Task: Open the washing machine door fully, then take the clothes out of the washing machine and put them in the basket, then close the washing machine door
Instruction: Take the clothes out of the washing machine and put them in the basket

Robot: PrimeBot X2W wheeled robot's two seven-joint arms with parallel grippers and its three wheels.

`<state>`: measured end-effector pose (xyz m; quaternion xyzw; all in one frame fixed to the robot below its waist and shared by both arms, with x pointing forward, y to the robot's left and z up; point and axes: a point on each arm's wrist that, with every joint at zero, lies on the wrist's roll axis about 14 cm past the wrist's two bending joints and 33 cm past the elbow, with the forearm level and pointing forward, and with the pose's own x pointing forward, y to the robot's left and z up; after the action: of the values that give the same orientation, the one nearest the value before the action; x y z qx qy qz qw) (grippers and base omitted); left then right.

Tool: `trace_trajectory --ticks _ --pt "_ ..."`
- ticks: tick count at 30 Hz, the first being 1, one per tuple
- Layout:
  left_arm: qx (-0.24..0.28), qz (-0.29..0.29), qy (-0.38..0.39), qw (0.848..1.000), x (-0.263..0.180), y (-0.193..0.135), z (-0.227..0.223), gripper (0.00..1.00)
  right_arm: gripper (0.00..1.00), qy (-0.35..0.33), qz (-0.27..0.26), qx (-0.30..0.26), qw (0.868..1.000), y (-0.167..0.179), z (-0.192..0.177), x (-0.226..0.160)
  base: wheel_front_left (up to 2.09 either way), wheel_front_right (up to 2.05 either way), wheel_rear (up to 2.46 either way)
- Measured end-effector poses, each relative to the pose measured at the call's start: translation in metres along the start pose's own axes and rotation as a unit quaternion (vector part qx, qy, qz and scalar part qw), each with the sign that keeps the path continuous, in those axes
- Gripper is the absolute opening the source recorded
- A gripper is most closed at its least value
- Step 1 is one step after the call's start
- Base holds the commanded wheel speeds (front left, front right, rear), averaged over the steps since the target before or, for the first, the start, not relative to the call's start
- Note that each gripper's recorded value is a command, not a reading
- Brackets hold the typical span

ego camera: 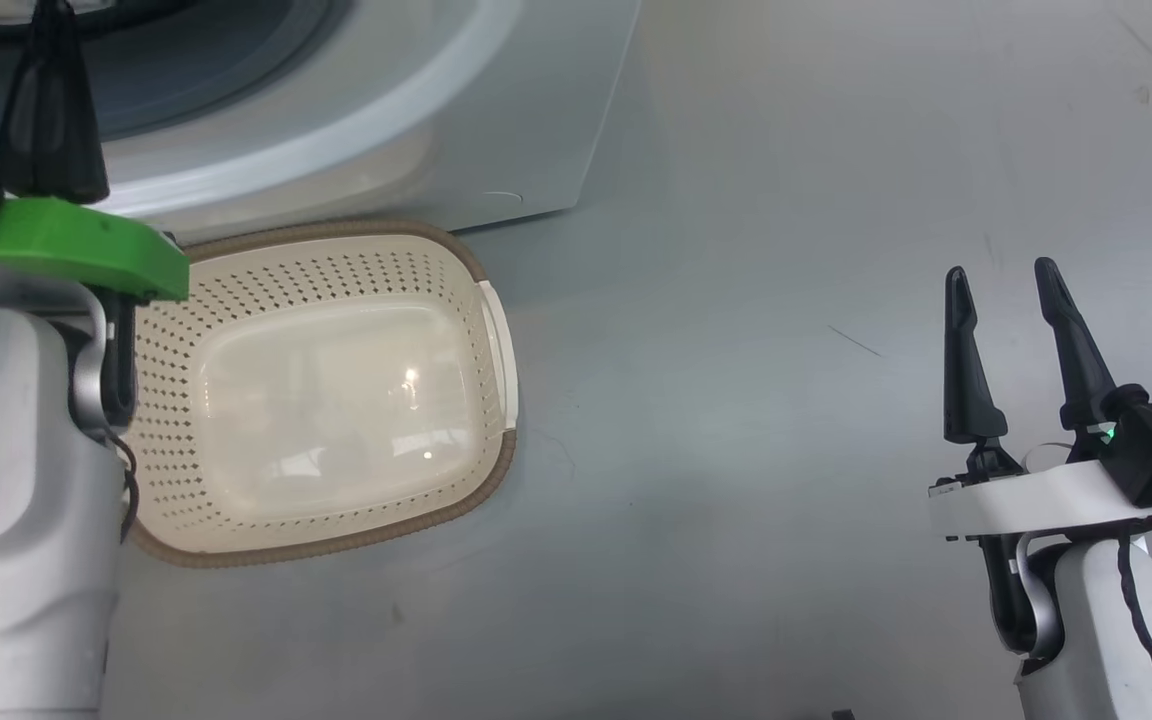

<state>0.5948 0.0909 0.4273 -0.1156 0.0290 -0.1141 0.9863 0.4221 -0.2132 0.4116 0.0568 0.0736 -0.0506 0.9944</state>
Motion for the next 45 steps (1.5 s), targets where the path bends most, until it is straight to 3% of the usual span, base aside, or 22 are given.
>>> trace_trajectory --ticks 2,3,6,21,45 --pt "0.001 0.003 0.0 1.0 -0.01 0.0 0.001 0.0 1.0 -0.006 0.003 -0.003 1.0 0.002 0.005 -0.001 0.0 0.0 0.0" --pt "0.001 0.005 0.001 1.0 -0.014 -0.001 0.001 0.1 1.0 -0.008 0.004 -0.002 1.0 0.002 0.007 -0.002 0.0 0.0 0.0" --pt "-0.003 0.006 0.002 1.0 -0.028 -0.007 0.003 1.0 1.0 -0.011 0.008 -0.001 1.0 0.005 0.009 -0.007 0.0 0.0 0.0" --pt "-0.006 0.046 0.003 0.999 -0.107 -0.009 0.014 1.0 1.0 -0.033 0.031 -0.003 0.999 0.017 0.029 -0.03 0.0 0.0 0.0" --pt "0.005 0.12 -0.002 0.993 -0.216 0.014 0.029 1.0 1.0 -0.056 0.087 0.002 0.995 0.051 0.045 -0.066 0.0 0.0 0.0"
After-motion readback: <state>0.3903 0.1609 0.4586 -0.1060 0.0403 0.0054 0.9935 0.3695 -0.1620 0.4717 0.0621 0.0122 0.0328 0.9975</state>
